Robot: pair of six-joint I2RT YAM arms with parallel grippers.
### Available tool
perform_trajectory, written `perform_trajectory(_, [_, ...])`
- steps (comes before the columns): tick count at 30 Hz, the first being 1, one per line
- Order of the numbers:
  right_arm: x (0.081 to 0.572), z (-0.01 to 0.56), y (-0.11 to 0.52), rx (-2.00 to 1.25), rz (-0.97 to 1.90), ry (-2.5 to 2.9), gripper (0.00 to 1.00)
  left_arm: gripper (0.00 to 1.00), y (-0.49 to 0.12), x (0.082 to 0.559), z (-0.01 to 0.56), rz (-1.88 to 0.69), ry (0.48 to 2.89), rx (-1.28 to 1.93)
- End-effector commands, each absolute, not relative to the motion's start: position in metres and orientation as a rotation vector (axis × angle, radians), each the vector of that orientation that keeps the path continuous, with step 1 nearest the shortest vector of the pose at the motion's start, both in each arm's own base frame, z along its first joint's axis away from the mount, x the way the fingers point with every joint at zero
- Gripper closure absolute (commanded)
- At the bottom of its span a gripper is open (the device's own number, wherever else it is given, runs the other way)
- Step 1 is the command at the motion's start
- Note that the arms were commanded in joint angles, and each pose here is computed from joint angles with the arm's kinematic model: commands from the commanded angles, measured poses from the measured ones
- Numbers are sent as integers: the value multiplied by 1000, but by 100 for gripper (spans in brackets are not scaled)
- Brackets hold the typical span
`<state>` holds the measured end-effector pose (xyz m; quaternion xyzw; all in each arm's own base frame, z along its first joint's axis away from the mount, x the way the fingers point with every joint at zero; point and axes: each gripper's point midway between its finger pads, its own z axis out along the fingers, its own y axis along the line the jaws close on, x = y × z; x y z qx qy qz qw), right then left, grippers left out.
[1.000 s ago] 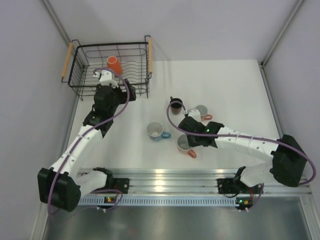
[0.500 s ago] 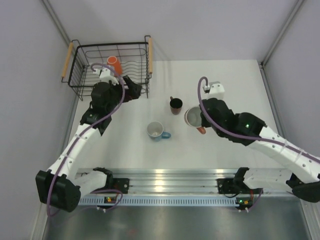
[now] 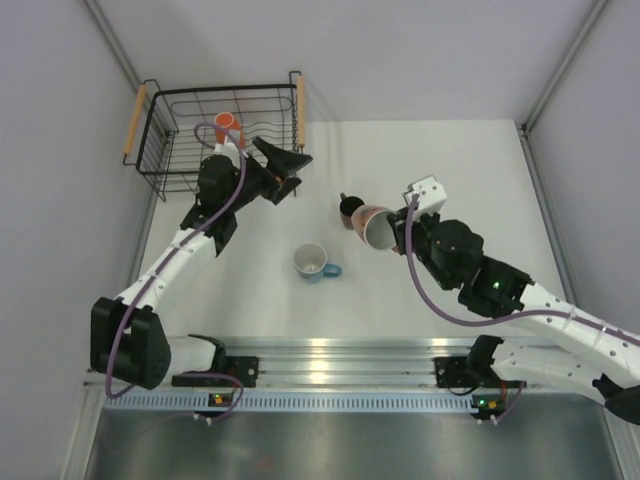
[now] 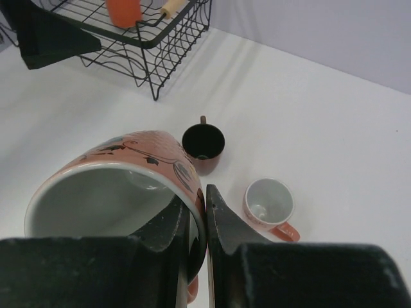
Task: Load the cups into the dish rack
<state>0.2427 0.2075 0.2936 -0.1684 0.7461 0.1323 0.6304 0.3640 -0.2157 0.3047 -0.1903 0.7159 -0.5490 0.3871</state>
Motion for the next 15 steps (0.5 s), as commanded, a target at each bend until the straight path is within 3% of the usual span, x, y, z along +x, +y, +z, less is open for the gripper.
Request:
perform_trajectory(1, [239,372,232,-386,471,1386,100,1,-228,357,317,-1586,1809,-558])
perform_trajectory(15, [236,385,262,-619,416,1186,100,1,-235,330,281,-1712,1958,-824])
